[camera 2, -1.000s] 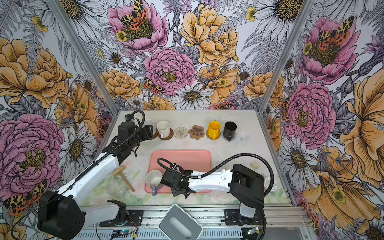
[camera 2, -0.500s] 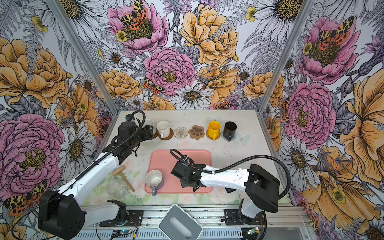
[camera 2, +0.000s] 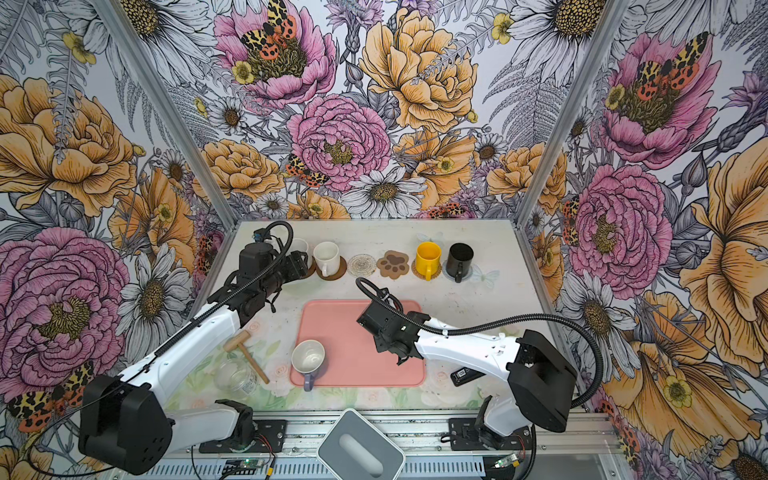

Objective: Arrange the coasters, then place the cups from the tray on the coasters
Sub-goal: 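Lift the red-lined mug with the right gripper toward the paw-print coaster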

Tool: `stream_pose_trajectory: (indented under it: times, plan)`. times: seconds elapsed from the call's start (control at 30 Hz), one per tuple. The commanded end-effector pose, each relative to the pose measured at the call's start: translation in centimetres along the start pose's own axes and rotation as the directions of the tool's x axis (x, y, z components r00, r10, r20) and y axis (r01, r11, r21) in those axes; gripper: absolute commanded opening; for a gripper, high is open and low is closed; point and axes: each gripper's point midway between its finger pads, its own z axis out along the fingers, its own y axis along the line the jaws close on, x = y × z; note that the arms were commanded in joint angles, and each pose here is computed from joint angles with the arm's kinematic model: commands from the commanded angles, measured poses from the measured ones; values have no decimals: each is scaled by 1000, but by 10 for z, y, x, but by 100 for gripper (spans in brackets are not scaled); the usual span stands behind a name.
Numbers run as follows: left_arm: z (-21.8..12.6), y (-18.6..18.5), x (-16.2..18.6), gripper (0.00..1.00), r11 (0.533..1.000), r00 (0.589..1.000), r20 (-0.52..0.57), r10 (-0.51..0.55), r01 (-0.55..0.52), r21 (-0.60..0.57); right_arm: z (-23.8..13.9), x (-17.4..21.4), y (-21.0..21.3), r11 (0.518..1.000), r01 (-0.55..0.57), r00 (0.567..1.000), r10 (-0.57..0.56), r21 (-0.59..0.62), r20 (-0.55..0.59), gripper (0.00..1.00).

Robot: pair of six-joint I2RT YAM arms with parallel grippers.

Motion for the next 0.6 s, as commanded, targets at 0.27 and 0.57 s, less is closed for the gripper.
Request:
stream_pose_trajectory:
  times: [0.27, 0.57]
  plan:
    - [2, -3, -11, 79, 1000, 1000, 9, 10, -10, 6, 1, -111, -13, 999, -35, 973, 36, -5, 229, 0]
    - [4, -3, -11, 79, 1000, 1000, 7, 11, -11, 3, 24, -165, -33, 998, -57, 963, 52, 11, 265, 0]
